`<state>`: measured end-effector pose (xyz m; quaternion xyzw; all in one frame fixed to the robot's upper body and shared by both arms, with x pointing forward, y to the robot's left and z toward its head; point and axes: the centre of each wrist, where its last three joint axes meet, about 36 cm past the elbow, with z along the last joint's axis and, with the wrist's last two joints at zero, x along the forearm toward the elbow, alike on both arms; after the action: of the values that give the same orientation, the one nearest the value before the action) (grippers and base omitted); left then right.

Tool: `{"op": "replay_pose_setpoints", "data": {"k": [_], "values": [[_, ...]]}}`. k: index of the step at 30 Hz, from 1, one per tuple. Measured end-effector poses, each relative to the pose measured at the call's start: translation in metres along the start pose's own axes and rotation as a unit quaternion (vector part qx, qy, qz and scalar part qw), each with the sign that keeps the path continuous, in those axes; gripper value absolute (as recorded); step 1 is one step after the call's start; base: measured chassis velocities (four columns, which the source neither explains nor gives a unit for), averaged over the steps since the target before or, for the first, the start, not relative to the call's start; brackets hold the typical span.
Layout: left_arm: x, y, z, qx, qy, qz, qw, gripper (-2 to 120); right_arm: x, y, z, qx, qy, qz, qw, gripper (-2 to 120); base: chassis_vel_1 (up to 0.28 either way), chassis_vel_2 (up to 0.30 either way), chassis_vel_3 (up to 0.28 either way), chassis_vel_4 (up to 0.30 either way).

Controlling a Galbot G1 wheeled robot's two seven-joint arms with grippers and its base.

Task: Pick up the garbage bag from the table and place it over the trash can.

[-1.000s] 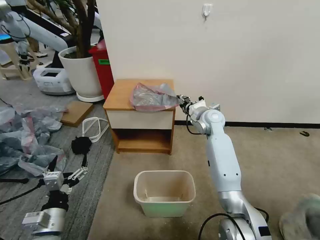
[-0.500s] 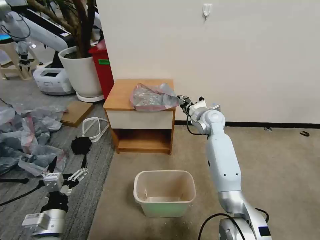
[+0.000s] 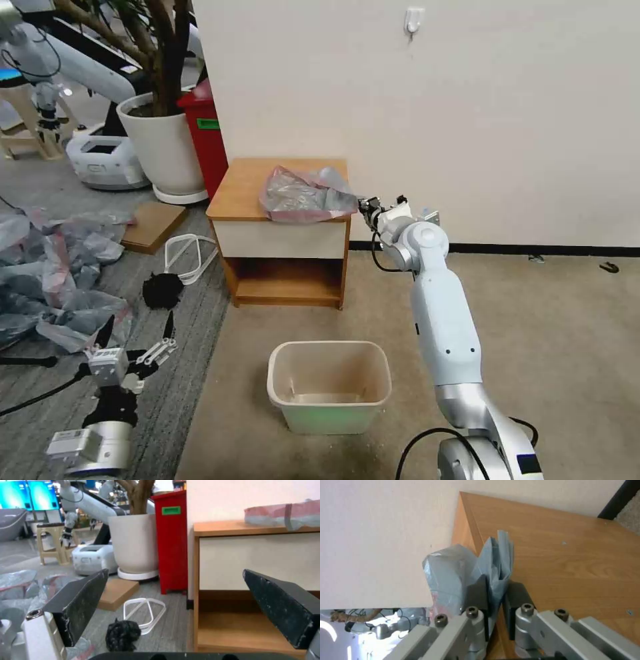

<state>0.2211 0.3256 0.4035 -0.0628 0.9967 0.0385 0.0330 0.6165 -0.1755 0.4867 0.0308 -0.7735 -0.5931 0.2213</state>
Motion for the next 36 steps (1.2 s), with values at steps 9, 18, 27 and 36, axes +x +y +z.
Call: {"op": "replay_pose_setpoints", "data": {"k": [9,18,27,36], "values": [[0.001,0.0,0.002,0.0,0.001,0.0,1.0,100,0.005,-0.003,0.004,0.006,-0.001,-0.002,1.0,0,0.0,0.0,0.0,0.0],[-0.001,0.001,0.002,-0.001,-0.001,0.0,1.0,100,0.016,-0.002,0.011,0.009,0.006,-0.002,1.0,0,0.0,0.0,0.0,0.0],[-0.01,0.001,0.007,0.0,-0.004,0.003,1.0,100,0.049,-0.008,0.029,0.004,0.022,0.005,1.0,0,0.0,0.0,0.0,0.0],[-0.022,-0.001,0.011,0.004,-0.009,0.011,0.9999,100,0.114,-0.022,0.046,0.033,0.054,0.024,0.998,0,0.0,0.0,0.0,0.0]]}}
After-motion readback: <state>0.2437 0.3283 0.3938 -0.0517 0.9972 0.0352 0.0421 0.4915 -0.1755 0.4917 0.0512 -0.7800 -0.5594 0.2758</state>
